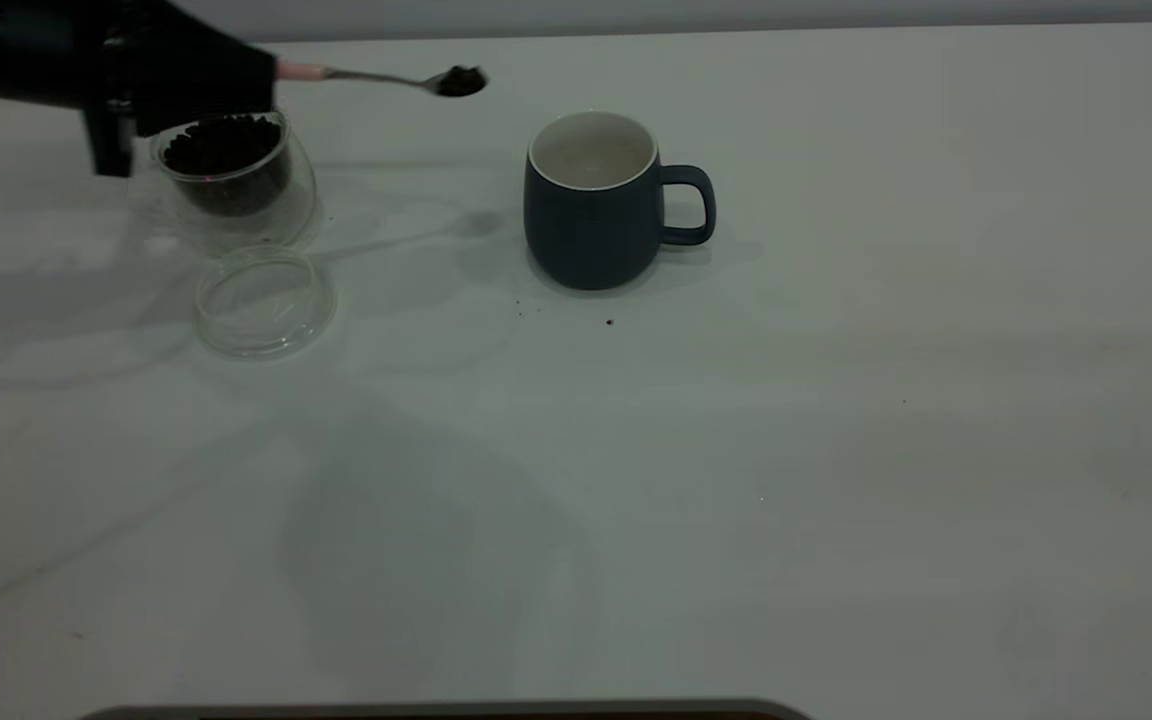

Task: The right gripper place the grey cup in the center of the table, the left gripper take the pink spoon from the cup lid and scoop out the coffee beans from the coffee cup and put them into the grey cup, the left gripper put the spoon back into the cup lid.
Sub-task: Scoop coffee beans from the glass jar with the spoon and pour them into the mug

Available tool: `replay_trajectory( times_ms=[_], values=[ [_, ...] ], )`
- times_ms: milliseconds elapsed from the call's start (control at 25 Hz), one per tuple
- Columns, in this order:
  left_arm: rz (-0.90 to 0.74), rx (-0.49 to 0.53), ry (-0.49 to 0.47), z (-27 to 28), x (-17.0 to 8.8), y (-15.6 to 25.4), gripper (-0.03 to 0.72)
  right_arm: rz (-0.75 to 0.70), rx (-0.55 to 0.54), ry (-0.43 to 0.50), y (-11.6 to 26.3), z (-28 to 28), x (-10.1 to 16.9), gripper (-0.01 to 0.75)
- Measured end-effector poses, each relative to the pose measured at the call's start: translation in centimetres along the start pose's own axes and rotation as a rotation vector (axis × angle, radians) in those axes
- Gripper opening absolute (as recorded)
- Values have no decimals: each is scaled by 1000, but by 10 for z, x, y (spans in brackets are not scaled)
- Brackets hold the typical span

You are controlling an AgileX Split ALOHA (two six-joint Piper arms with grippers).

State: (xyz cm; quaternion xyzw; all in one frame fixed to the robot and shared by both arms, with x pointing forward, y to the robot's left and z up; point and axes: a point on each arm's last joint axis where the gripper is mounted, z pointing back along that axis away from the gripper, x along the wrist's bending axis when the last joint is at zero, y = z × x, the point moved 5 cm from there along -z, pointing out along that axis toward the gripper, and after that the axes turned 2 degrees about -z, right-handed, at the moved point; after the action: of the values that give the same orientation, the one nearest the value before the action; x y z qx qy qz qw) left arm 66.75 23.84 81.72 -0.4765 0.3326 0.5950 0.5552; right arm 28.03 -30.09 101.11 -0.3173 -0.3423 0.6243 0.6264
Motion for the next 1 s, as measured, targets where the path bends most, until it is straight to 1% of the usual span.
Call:
replay_trajectory(
  times_ms=[160,280,440,560,800,1000],
  values=[
    [-18,10,25,-17,-10,2,124,0,0,0,0,0,0,570],
    [-16,27,35,-29,-12,6,124,0,0,0,0,0,0,570],
    [-8,50,43,-44,-6,13,124,0,0,0,0,0,0,570],
    [-13,58,24,-54,2,17,124,0,0,0,0,0,0,570],
    [-46,29,28,-69,4,17,124,0,0,0,0,0,0,570],
    [-117,15,-19,-76,8,16,124,0,0,0,0,0,0,570]
  ],
)
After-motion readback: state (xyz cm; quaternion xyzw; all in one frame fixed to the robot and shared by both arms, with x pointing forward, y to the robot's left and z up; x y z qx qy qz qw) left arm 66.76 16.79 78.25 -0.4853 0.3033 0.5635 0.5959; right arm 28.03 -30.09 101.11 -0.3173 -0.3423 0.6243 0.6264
